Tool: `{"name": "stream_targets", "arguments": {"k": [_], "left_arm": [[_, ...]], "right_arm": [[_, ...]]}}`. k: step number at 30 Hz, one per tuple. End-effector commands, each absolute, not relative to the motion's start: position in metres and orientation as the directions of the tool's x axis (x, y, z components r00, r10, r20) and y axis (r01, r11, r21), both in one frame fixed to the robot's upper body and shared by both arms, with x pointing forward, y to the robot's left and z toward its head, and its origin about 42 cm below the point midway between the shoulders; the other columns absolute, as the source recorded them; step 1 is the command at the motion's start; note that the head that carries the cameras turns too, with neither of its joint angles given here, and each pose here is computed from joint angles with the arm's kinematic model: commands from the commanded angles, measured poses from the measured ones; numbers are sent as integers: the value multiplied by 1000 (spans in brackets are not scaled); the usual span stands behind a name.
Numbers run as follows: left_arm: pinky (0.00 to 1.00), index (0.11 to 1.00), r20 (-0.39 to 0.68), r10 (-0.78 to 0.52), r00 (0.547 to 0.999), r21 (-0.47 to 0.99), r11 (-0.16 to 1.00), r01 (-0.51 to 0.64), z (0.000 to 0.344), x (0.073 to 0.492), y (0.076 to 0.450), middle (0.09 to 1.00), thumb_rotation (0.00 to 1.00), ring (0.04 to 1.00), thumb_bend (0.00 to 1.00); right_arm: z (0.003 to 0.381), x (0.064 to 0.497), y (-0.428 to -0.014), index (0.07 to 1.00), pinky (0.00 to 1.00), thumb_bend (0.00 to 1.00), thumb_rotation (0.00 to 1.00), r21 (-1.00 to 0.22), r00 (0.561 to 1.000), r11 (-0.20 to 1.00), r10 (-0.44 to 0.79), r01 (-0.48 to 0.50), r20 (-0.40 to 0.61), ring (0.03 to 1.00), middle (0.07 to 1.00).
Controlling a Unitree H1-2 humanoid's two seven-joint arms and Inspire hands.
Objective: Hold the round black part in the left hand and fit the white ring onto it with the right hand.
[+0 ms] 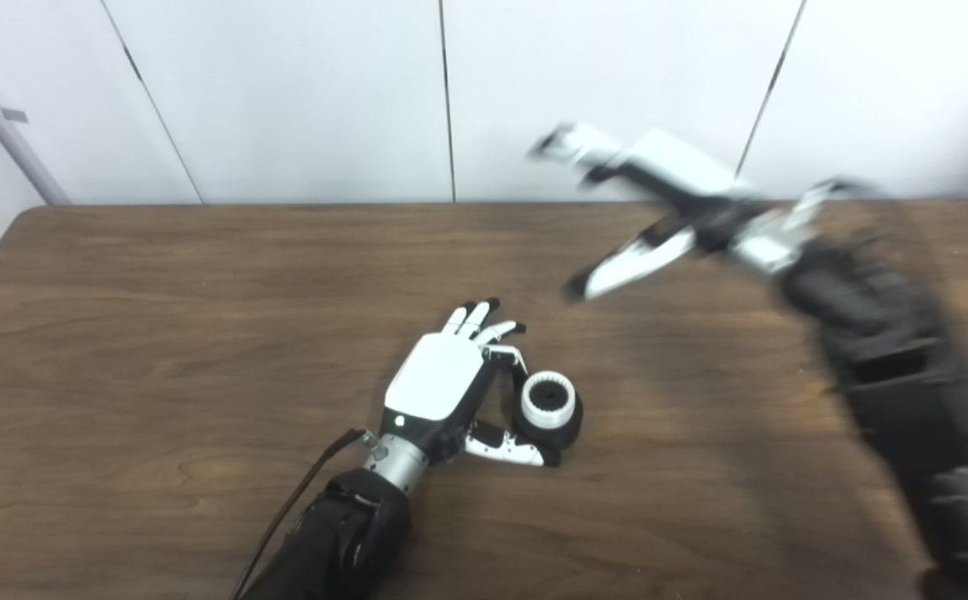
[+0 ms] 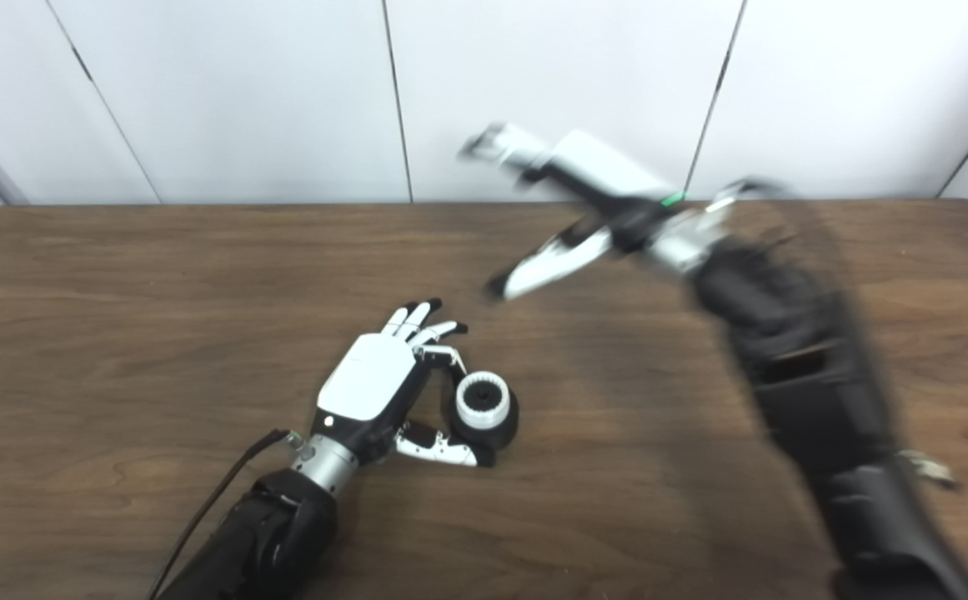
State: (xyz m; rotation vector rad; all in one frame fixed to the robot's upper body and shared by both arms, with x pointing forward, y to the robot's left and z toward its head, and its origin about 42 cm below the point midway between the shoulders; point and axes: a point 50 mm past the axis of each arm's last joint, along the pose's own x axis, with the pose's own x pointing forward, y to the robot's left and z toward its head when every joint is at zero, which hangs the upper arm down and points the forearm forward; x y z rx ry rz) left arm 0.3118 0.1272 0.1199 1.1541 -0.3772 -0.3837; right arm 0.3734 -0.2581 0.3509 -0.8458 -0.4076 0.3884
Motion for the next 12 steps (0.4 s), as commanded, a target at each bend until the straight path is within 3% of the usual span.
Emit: {"name": "stream_targets", "arguments": {"k": [1, 3, 6, 12], "left_arm": [[1000, 479, -25, -492, 870, 941, 283, 187, 96, 308, 128, 867, 52, 992, 522], [1000, 479, -29, -483, 875, 942, 280, 186, 95, 309, 129, 869, 52, 997, 522], [1000, 480, -34, -473, 880, 942, 278, 186, 93, 311, 131, 872, 52, 1000, 523], [1000, 480, -31, -452, 892, 948, 269, 170, 90, 315, 135, 866, 52, 996, 523]], "right_arm": [[346, 353, -279, 940, 797, 914, 625, -717, 877, 681, 425, -146, 224, 921, 911], [332, 335, -297, 952, 813, 868, 630, -666, 905, 735, 361, -129, 224, 971, 975], [308, 311, -317, 968, 852, 819, 615, -617, 935, 780, 287, -103, 206, 995, 998], [259, 269, -336, 969, 826, 748, 633, -537, 972, 840, 183, -76, 148, 931, 976]]}}
